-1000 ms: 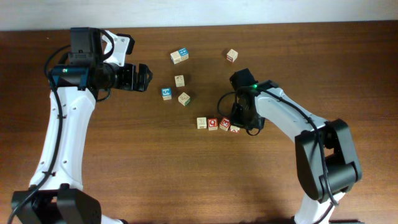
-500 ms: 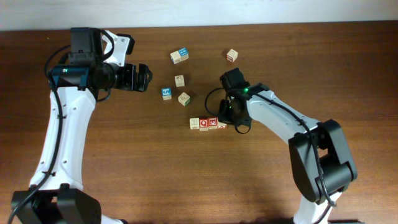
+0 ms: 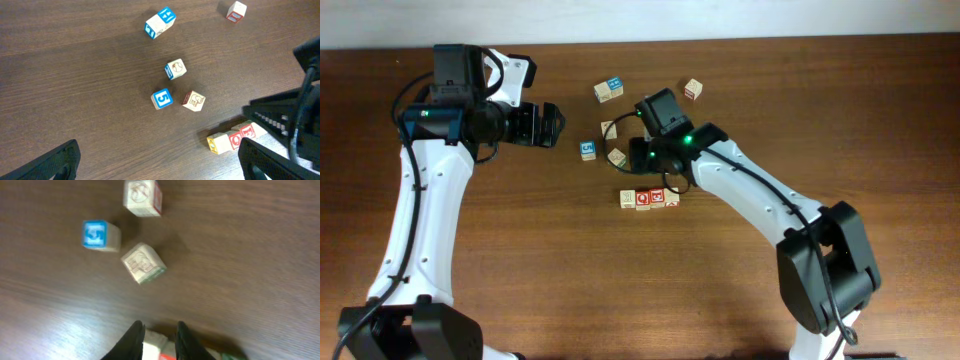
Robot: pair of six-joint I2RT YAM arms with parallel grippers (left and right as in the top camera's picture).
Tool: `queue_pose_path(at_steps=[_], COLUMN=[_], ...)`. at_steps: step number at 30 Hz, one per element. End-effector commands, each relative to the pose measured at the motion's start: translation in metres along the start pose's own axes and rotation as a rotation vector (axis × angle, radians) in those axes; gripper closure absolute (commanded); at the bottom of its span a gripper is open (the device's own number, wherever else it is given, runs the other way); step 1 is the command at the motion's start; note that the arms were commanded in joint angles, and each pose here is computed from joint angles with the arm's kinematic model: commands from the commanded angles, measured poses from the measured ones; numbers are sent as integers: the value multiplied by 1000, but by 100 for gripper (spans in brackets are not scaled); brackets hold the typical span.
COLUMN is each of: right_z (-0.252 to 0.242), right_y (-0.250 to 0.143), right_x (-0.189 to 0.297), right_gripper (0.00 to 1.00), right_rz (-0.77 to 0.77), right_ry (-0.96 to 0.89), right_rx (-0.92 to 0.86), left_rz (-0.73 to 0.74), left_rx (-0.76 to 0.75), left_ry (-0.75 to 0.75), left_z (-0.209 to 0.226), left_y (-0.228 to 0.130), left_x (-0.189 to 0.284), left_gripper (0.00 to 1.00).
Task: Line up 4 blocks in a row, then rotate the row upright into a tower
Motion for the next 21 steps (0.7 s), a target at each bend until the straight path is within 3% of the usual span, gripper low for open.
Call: queue_pose_path(at_steps=[1,11,21], right_z=[14,21,19], right_y=[-7,-40,-52], right_x=[-21,-60,-61], right_gripper=[78,96,96], right_rz=[13,112,185], right_ry=[19,-20,-33], right_rx=[-25,-16,-40], left_rz=[-18,-18,-18], left_rx=[-22,-22,-22], left_ry=[-7,-7,-7], left_z=[-2,-2,-2], left_y=[4,4,4], left_x=[5,5,5], left_gripper=[1,1,1])
Point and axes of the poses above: each gripper's point midway between its finger pads, its own x axis back along the fingers, its own z axis along the line the jaws close on, y = z × x, the point moved 8 cm from there along x, back along the fingers, and after that the axes turned 4 degrees about -x, right-handed, at the moved point
